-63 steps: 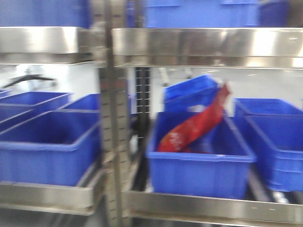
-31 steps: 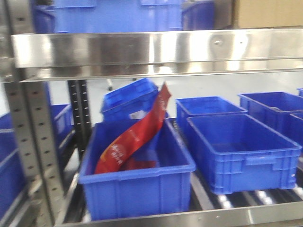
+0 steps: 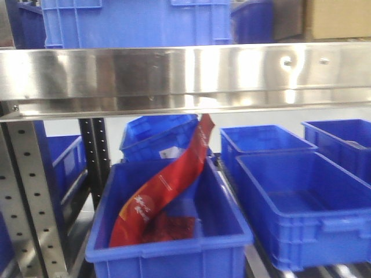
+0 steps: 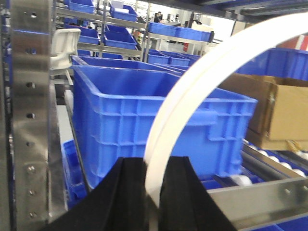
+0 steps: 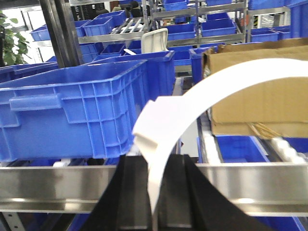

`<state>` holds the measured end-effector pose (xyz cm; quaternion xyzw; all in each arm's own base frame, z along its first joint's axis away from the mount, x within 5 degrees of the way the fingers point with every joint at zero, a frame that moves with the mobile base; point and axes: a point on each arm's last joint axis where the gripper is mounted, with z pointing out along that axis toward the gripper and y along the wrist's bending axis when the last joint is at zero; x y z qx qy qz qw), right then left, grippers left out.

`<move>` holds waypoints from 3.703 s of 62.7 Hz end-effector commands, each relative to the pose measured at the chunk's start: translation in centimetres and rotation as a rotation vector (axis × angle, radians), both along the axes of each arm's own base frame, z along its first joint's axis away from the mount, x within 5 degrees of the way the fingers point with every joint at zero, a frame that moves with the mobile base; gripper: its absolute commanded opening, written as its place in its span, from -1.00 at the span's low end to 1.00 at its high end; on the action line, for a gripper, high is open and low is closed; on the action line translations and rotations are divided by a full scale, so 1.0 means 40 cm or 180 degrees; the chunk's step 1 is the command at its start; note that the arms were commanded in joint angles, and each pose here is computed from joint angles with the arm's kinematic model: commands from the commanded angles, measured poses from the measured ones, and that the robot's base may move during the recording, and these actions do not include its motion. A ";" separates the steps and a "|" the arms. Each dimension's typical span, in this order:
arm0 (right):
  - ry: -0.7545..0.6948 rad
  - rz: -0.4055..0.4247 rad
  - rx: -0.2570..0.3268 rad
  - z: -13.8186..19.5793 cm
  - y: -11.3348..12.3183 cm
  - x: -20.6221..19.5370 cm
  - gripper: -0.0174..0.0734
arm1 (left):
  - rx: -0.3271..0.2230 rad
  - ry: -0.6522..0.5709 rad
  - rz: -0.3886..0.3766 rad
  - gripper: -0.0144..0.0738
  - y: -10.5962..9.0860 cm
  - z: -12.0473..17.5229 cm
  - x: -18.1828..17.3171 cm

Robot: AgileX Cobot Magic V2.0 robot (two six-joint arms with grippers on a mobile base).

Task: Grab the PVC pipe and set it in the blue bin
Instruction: 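Position both grippers with the bracket above an open blue bin, then open both grippers to drop the bracket into the blue bin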

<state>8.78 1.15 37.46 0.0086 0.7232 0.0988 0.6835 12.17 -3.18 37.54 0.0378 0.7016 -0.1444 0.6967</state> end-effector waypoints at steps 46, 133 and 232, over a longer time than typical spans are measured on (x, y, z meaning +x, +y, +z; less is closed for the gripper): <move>-0.0115 0.0014 -0.0037 0.007 0.000 -0.003 -0.99 | -0.0040 -0.0095 -0.0014 -0.92 -0.001 0.010 -0.003; -0.0032 0.0809 -0.0183 0.153 0.221 0.378 -0.99 | 0.0345 -0.0254 -0.0444 -0.92 -0.151 0.229 0.231; 0.0909 0.0821 -0.0062 0.205 0.350 0.637 -0.99 | 0.0453 0.0490 -0.0495 -0.92 -0.284 0.264 0.528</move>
